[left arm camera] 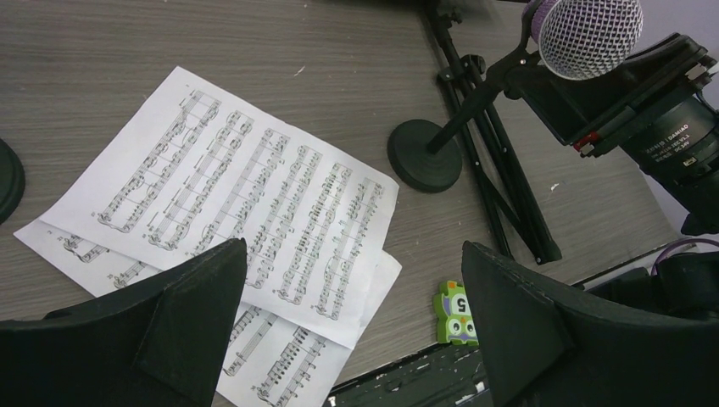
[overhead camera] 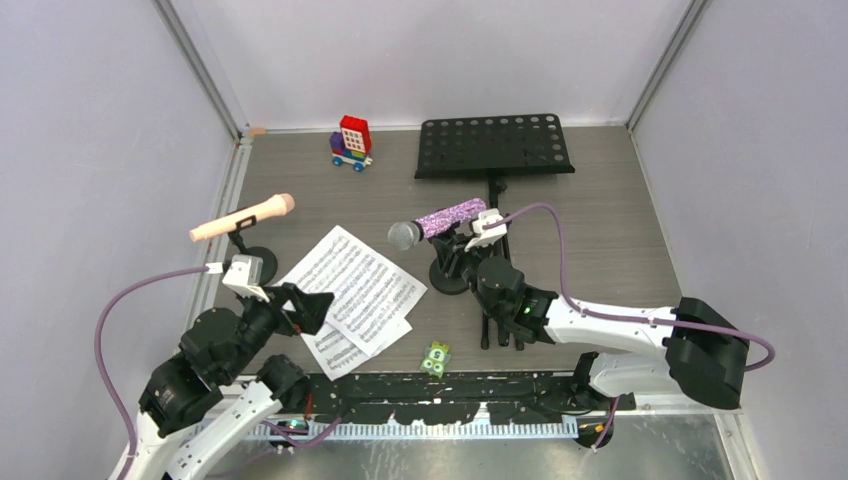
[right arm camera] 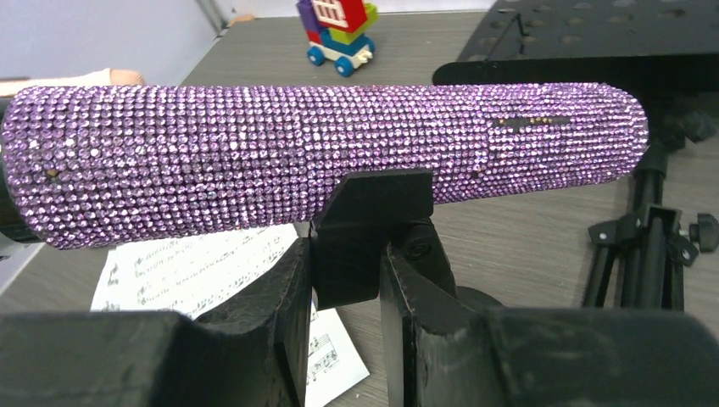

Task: Pack up the instrument practice props

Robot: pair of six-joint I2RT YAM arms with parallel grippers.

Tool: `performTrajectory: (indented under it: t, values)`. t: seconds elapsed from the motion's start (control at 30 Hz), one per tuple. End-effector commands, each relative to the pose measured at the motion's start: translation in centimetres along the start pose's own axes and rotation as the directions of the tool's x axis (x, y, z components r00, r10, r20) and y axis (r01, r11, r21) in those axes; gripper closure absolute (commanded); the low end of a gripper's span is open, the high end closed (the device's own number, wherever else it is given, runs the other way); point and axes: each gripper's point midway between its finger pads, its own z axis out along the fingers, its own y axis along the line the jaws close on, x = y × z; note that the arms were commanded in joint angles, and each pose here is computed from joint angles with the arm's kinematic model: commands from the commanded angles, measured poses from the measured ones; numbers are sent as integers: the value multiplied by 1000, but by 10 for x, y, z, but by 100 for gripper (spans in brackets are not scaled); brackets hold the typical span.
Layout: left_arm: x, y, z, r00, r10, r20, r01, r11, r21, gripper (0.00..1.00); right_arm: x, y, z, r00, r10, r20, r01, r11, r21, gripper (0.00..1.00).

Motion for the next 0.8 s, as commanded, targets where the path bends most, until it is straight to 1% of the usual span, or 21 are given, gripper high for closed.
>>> performTrajectory:
  t: [0.0,0.07,0.2,0.27,0.37,0.43,0.5,0.63,0.7,0.77]
  values:
    - [-9,-4,5,999,-2,34,2,1000,7,0,-60,-3,4,955,229,186,-250,964,94,72]
    - [-9,-5,6,999,-1,38,0,1000,12,0,-56,-5,3,954,243,173,-264,958,112,65]
    - [-9,-11,9,999,23,41,-25,999,46,0,-54,0,1,962,240,133,-253,963,91,53]
    - [-12,-10,12,998,42,56,-45,998,42,0,-57,-2,-3,967,228,113,-240,965,106,39]
    - [-21,-10,15,993,68,95,-72,997,33,0,-60,-5,-11,974,213,82,-221,969,114,32]
    - [-28,-13,19,988,79,130,-84,996,40,0,-59,-6,-17,977,208,54,-213,971,105,25]
    - [-31,-16,24,985,82,152,-91,995,48,0,-57,-6,-23,980,200,20,-201,975,94,23]
    - [-29,-19,39,981,89,173,-99,994,52,0,-48,-7,-39,984,165,-67,-161,985,65,23]
    - [-28,-13,49,981,110,161,-112,994,4,0,-44,-6,-51,987,117,-110,-116,993,10,23]
    - [-27,-14,58,980,137,148,-137,991,-6,0,-37,-10,-64,990,38,-139,-44,998,-39,23]
